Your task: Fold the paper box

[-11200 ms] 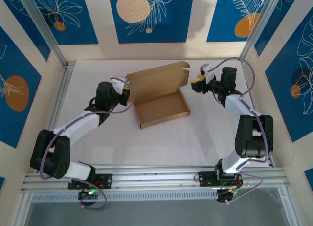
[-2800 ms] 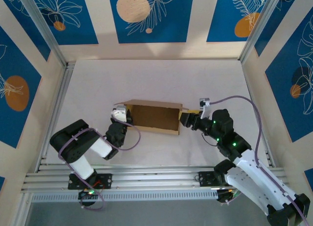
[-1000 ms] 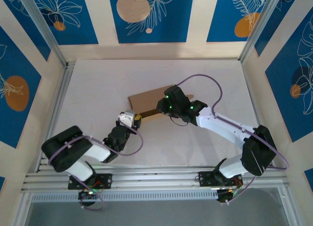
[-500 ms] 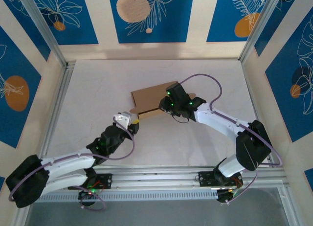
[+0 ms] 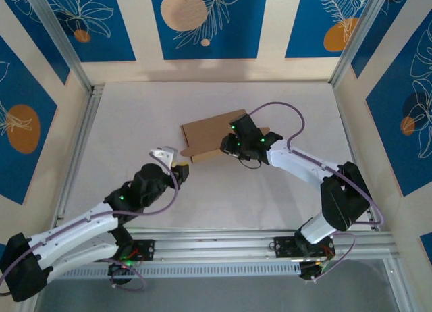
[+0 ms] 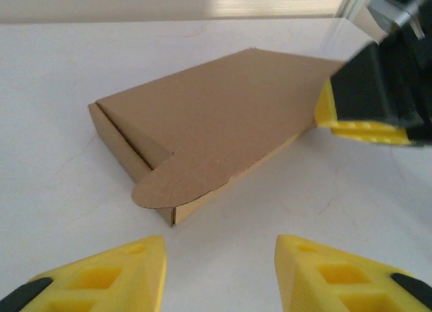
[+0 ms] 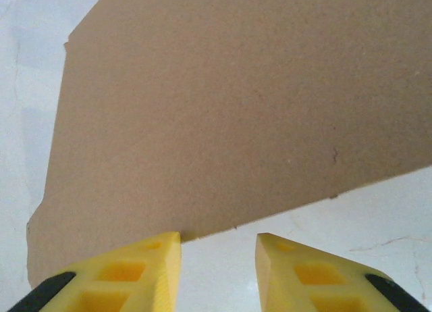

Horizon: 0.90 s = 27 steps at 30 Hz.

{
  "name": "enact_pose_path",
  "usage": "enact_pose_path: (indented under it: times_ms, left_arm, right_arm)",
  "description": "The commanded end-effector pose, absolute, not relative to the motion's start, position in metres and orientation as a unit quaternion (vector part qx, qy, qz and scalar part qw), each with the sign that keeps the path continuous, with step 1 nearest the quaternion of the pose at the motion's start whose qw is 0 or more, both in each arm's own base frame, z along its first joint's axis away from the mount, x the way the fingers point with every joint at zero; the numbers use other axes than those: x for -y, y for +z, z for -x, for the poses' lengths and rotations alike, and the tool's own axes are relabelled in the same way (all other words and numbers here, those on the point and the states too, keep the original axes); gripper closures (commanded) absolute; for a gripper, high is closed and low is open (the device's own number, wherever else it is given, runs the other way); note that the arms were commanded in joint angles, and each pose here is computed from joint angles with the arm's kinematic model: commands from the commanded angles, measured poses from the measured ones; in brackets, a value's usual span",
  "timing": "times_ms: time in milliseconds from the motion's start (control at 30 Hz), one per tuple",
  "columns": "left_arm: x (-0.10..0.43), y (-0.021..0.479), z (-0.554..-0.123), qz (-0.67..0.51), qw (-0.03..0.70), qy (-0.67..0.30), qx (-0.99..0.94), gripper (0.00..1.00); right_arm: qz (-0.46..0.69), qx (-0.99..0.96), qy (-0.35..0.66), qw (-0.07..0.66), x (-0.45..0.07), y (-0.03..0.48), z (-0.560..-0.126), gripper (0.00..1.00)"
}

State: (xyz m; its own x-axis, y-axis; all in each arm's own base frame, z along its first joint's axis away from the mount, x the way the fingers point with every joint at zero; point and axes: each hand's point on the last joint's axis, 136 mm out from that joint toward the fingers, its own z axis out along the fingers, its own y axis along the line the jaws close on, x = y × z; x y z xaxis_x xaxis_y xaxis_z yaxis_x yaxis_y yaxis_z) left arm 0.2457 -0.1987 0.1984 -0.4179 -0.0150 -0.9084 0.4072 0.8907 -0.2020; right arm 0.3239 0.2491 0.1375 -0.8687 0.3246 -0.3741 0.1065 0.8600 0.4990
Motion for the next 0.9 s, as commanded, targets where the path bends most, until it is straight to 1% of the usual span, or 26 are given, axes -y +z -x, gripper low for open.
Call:
enact_pose_path:
  times_ms: [0,100,200,300,400,433,567,667,767,867]
  left_arm:
    - [0.182,0.208,-0.249,-0.073,0.501,-0.16,-0.847,0.53]
    - [0.177,0.221,-0.259,-0.055,0.496,-0.13,-0.857,0.52]
    - [0.184,0.225,-0.27,-0.061,0.474,-0.139,-0.868,0.49]
    - [0.192,0.225,-0.284,-0.053,0.445,-0.172,-0.877,0.49]
    - [0.196,0.225,-0.299,-0.03,0.432,-0.212,-0.876,0.49]
    - [0.197,0.226,-0.304,-0.023,0.429,-0.223,-0.875,0.49]
    - [0.194,0.22,-0.322,0.004,0.414,-0.251,-0.875,0.46]
    - [0.187,0.21,-0.334,0.032,0.394,-0.262,-0.88,0.45]
    - [0.181,0.198,-0.345,0.067,0.373,-0.28,-0.882,0.45]
    - [0.179,0.19,-0.353,0.087,0.361,-0.289,-0.882,0.46]
  right_arm:
    - [-0.084,-0.931,0.257,0.245,-0.247,0.173,-0.319,0.61]
    - [-0.055,-0.931,0.27,0.24,-0.246,0.184,-0.315,0.56]
    - [-0.026,-0.924,0.3,0.236,-0.247,0.198,-0.315,0.55]
    - [-0.005,-0.909,0.34,0.24,-0.25,0.215,-0.319,0.61]
    - [-0.008,-0.904,0.349,0.246,-0.249,0.219,-0.334,0.65]
    - [-0.008,-0.905,0.35,0.242,-0.251,0.218,-0.341,0.65]
    - [-0.014,-0.914,0.34,0.221,-0.257,0.201,-0.367,0.67]
    - [-0.026,-0.924,0.323,0.203,-0.258,0.176,-0.383,0.68]
    - [-0.039,-0.94,0.291,0.176,-0.253,0.136,-0.391,0.69]
    - [-0.055,-0.955,0.256,0.138,-0.244,0.089,-0.386,0.7]
